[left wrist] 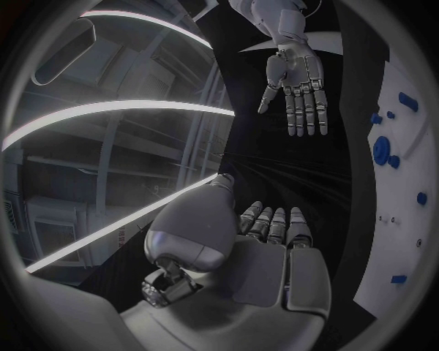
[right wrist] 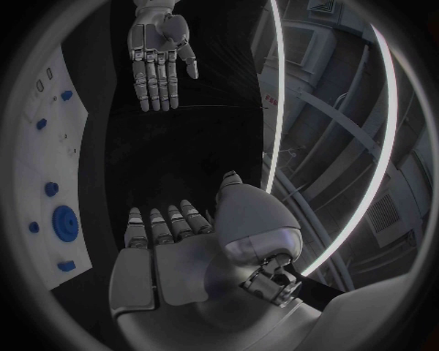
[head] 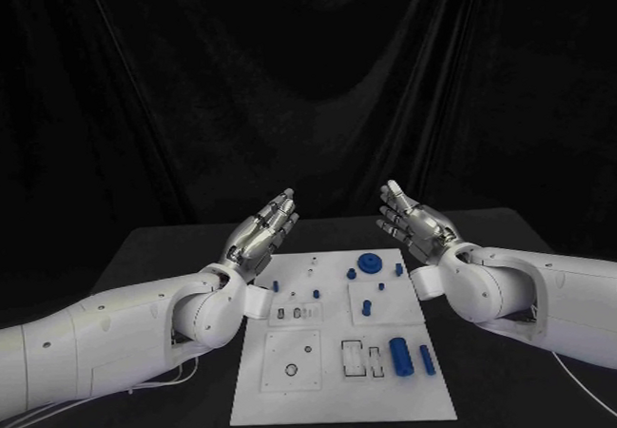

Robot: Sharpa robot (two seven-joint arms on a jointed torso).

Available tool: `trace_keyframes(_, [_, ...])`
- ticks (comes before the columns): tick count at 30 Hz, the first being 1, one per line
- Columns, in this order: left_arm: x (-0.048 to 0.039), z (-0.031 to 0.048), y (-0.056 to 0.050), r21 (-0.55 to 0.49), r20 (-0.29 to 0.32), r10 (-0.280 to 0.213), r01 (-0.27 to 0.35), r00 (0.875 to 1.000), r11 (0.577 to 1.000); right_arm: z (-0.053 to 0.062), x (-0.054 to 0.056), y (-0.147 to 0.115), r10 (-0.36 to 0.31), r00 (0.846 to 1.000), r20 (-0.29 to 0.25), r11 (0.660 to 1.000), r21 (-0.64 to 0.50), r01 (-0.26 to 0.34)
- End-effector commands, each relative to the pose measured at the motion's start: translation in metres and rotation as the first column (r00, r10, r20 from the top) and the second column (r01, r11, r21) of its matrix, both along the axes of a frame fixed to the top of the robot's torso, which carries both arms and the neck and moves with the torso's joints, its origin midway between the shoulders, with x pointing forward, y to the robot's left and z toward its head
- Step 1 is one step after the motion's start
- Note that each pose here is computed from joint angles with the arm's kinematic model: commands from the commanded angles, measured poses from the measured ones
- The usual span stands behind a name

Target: Assemble the parts on the task board

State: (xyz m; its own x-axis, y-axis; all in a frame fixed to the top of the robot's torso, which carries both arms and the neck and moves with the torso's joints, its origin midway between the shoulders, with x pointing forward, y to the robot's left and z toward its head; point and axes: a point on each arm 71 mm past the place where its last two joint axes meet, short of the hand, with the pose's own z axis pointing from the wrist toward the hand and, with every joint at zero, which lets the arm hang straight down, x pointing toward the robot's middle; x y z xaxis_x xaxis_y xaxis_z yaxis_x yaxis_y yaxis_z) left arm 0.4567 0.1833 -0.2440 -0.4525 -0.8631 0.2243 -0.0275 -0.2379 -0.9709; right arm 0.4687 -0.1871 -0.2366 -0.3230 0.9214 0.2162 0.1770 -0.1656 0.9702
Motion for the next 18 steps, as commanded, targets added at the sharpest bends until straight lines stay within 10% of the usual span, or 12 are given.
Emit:
trace_keyframes(1, [0.0001, 0.0071, 0.004, -0.049, 0.097, 0.016, -0.011, 0.995, 0.999, 0.004, 0.000, 0.003, 0.151, 0.987, 0.049, 0.988, -0.048, -0.149])
trace_keyframes(9, [0.0001, 0.0093, 0.017, -0.055, 0.116, 0.036, -0.030, 0.993, 0.998, 0.024, 0.014, -0.003, 0.327, 0.937, 0.121, 0.918, -0.274, -0.286])
trace_keyframes(18, [-0.0136, 0.0269, 0.041, -0.071, 0.253, 0.047, -0.030, 0.966, 0.997, 0.070, 0.028, -0.010, 0.432, 0.899, 0.074, 0.791, -0.510, -0.338])
